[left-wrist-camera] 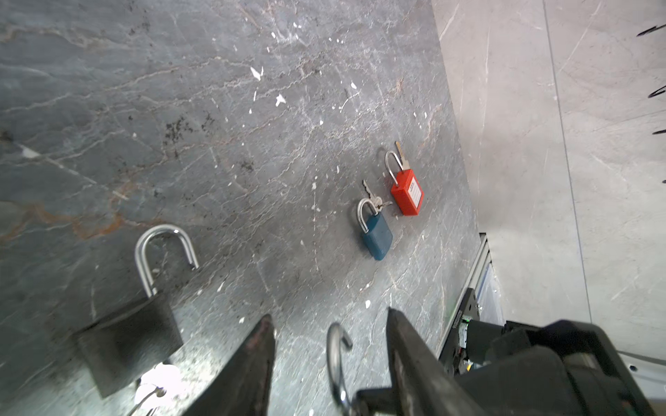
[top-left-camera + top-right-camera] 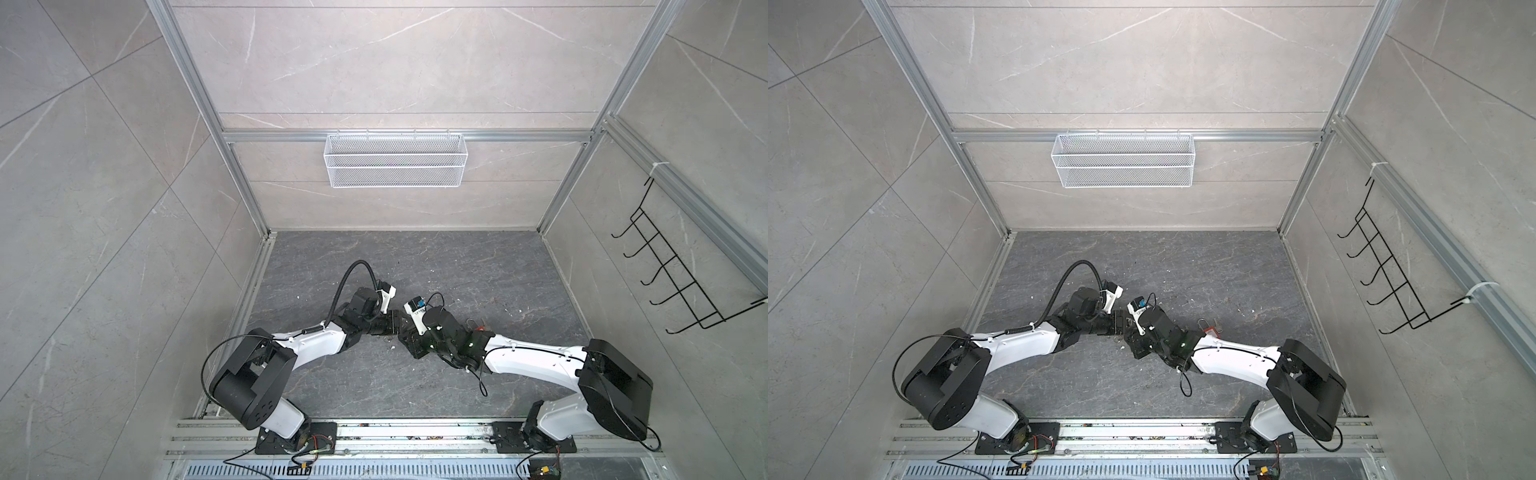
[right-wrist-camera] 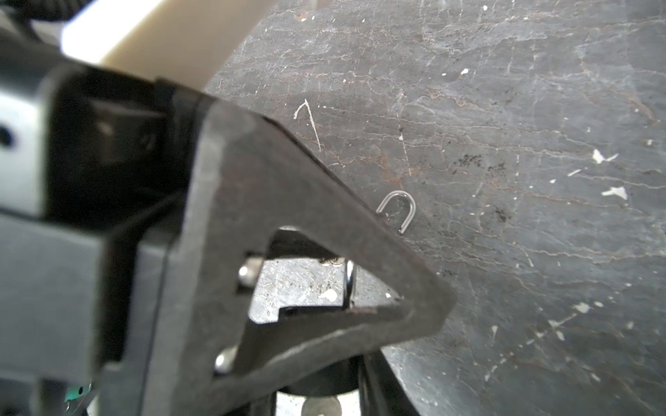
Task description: Lock with the key
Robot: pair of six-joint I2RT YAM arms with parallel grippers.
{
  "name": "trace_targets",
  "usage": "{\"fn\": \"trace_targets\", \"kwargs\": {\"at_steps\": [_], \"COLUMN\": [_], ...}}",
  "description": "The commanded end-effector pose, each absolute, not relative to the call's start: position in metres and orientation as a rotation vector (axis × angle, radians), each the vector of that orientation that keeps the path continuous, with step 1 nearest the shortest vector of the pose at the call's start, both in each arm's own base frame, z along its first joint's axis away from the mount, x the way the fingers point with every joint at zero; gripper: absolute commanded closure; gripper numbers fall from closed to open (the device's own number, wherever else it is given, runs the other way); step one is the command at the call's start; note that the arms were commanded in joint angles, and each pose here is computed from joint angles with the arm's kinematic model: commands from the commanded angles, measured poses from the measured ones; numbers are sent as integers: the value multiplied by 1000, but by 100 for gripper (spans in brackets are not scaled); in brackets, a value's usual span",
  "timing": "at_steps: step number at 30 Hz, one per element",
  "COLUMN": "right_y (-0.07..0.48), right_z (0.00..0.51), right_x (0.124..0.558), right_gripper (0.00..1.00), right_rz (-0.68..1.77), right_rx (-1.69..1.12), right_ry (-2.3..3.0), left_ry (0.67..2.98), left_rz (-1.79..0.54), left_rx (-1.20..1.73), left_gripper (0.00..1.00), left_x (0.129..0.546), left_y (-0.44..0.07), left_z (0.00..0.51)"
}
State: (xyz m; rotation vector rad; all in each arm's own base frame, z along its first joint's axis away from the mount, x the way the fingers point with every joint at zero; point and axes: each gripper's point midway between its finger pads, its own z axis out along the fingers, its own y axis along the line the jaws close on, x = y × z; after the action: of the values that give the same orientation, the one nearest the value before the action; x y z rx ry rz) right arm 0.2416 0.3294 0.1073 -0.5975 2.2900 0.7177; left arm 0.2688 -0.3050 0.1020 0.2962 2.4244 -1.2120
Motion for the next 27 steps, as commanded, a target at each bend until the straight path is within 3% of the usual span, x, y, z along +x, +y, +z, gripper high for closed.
{"fn": "trace_targets", "kwargs": {"at_steps": [1,4,7,11,12,22,27], "right_y": [337,337,338,339,338,339,337], "right_z": [128,129,130,131,131,136,145], "right_x": [246,244,244,243,244,245,247], "right_gripper": [100,100,100,100,100,100,66], "right_rz": [731,733,735,739,738,782,764], "right_rx": [-603,-597,-595,-591,-584,-517,-513], "right_ry": [2235,2232,2231,2229,2228,2223,2215], "left_ry": [2355,2359,2352,2344,2343,2307,2234], "left_rz": [-1276,-1292,-1313,-1314,-1316,-1283,-1296], "left_rx": [353,360,374,373,373,317,236], "left_gripper": [59,66,83,89,99,100,100], "left_x": [271,270,269,270,269,273,284], "left_y": [-319,-322,-325,-325,-325,-319,-317], "left_z": [121,121,123,127,128,136,155]}}
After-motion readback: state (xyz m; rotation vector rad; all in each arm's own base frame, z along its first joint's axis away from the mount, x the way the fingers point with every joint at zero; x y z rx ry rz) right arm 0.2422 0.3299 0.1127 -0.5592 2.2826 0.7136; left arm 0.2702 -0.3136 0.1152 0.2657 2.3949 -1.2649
